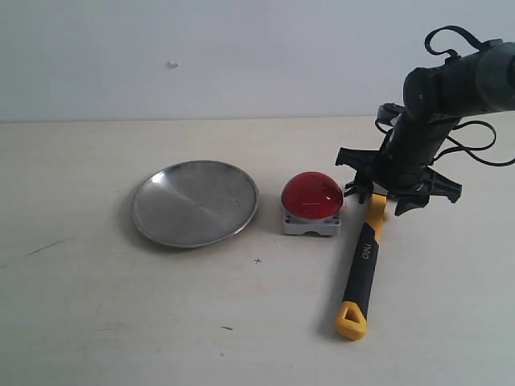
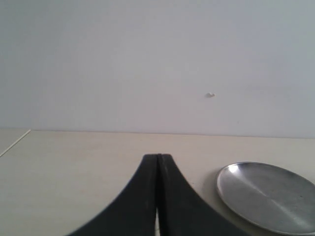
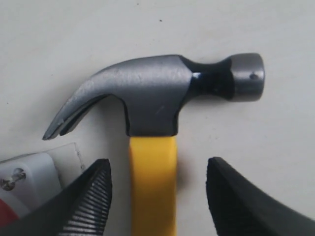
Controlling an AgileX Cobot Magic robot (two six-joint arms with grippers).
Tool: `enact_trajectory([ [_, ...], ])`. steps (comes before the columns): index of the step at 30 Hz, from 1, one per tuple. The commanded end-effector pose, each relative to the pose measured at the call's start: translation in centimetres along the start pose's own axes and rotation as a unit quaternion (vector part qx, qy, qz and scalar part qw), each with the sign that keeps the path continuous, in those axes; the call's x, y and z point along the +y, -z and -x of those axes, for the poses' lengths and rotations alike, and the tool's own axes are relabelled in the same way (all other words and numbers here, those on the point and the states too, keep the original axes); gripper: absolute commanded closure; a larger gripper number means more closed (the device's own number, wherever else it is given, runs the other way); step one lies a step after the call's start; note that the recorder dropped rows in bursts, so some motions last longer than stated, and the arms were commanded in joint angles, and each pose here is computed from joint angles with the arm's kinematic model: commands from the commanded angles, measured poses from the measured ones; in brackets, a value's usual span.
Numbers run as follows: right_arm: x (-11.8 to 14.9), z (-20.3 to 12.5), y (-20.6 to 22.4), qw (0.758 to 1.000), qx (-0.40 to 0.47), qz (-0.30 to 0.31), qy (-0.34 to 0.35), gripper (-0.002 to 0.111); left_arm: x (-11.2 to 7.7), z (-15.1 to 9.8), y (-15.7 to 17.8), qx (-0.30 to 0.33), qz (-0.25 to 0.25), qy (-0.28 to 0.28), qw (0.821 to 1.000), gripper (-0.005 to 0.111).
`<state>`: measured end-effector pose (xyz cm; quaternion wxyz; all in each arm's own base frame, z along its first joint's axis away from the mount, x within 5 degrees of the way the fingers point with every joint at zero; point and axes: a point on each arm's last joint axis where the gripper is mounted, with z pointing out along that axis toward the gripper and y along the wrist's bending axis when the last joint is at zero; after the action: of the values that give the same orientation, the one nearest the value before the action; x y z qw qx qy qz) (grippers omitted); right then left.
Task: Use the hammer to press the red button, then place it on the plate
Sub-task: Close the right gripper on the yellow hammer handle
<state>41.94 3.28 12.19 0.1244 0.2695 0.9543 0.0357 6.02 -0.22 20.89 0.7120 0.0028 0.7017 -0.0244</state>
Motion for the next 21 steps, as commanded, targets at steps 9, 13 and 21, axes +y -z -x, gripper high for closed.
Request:
enact_trajectory([
  [9,-0.2,-0.2,-1.8,1.000,0.009,-0.012,0.006,0.053,0.0,0.0,0.0,-0.004,-0.003,-0.001,1.000,0.107],
  [13,-0.2,-0.1,-1.9,1.000,0.008,-0.014,0.008,0.053,0.0,0.0,0.0,-0.004,-0.003,0.000,1.000,0.107],
  [21,-0.2,-0.2,-1.9,1.000,0.009,-0.015,0.013,0.069,0.0,0.0,0.0,-0.004,-0.003,0.000,1.000,0.107],
])
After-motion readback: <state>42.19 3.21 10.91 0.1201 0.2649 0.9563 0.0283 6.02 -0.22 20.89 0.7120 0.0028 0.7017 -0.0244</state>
